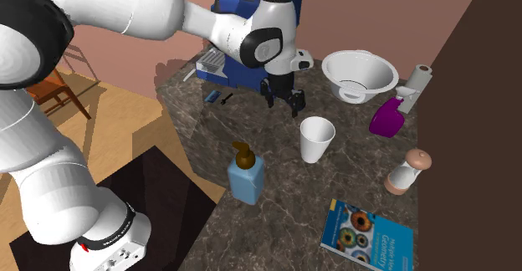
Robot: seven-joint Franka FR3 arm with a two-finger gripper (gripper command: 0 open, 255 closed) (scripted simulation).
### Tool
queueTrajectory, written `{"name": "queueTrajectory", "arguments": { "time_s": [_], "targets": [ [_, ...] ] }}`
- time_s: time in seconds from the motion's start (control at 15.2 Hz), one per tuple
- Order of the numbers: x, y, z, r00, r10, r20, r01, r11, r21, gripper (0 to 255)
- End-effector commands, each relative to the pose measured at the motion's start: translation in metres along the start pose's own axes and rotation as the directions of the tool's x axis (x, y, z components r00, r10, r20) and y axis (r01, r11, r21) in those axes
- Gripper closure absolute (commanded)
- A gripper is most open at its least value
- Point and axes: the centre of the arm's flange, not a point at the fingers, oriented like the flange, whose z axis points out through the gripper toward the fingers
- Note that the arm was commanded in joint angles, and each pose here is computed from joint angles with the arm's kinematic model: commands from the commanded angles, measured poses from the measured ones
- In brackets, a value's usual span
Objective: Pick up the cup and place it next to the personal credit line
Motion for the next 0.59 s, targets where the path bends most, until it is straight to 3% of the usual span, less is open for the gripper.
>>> {"name": "queueTrajectory", "arguments": {
  "time_s": [0.0,0.26,0.53],
  "targets": [
    [0.014,0.014,0.017,1.0,0.003,0.001,-0.003,1.0,-0.012,0],
    [0.044,0.041,0.049,1.0,0.01,0.005,-0.01,0.999,-0.036,0],
    [0.047,0.044,0.068,1.0,0.01,0.005,-0.01,0.999,-0.038,0]
  ]
}}
